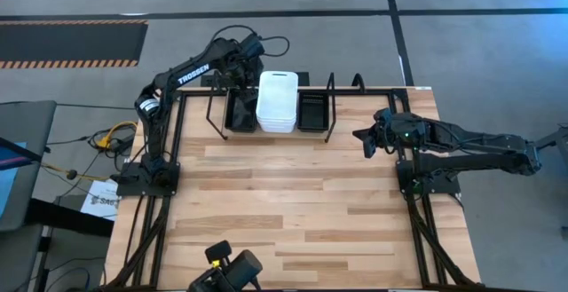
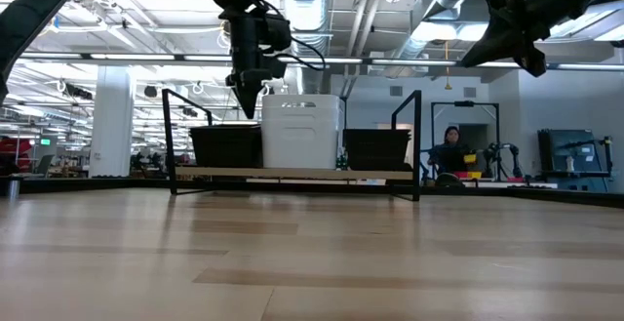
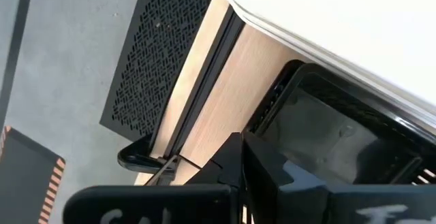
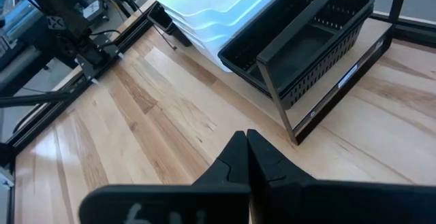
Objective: Stack baskets on shelf by color
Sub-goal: Stack the black bin on top of the left black bin on the shelf
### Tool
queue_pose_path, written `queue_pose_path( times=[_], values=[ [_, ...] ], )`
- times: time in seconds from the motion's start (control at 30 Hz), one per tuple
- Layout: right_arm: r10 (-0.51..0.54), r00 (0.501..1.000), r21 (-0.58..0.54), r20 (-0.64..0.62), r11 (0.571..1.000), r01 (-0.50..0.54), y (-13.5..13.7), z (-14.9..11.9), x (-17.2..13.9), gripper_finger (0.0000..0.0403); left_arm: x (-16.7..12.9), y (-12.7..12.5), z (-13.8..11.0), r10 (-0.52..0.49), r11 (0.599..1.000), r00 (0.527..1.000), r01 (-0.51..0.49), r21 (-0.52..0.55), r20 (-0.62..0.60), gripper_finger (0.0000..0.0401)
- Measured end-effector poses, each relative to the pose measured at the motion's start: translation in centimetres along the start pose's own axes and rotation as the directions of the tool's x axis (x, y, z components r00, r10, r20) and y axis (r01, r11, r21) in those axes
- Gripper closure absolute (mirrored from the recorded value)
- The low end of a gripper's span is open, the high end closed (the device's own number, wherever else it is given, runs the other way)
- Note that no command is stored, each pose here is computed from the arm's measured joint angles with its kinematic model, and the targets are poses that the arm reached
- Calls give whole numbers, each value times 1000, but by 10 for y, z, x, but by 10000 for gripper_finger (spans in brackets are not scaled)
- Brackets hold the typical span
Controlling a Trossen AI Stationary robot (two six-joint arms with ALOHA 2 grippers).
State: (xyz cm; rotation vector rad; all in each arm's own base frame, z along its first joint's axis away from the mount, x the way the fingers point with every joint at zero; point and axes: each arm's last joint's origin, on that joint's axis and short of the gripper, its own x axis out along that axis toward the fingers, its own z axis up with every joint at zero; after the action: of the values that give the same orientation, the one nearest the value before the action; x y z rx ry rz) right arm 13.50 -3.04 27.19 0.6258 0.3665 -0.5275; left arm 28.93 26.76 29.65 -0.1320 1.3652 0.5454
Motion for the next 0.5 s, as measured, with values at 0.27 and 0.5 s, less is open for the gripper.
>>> queue_pose_path(
  times=[0.27,0.5],
  values=[
    [-1,1000,4,6,1000,1,0,0,0,400,0,-2,-1,-18,1000,1000,18,4,-6,401],
    [-1,1000,20,9,1000,1,0,1,0,400,0,-3,-2,-22,1000,999,22,7,-24,401]
  ],
)
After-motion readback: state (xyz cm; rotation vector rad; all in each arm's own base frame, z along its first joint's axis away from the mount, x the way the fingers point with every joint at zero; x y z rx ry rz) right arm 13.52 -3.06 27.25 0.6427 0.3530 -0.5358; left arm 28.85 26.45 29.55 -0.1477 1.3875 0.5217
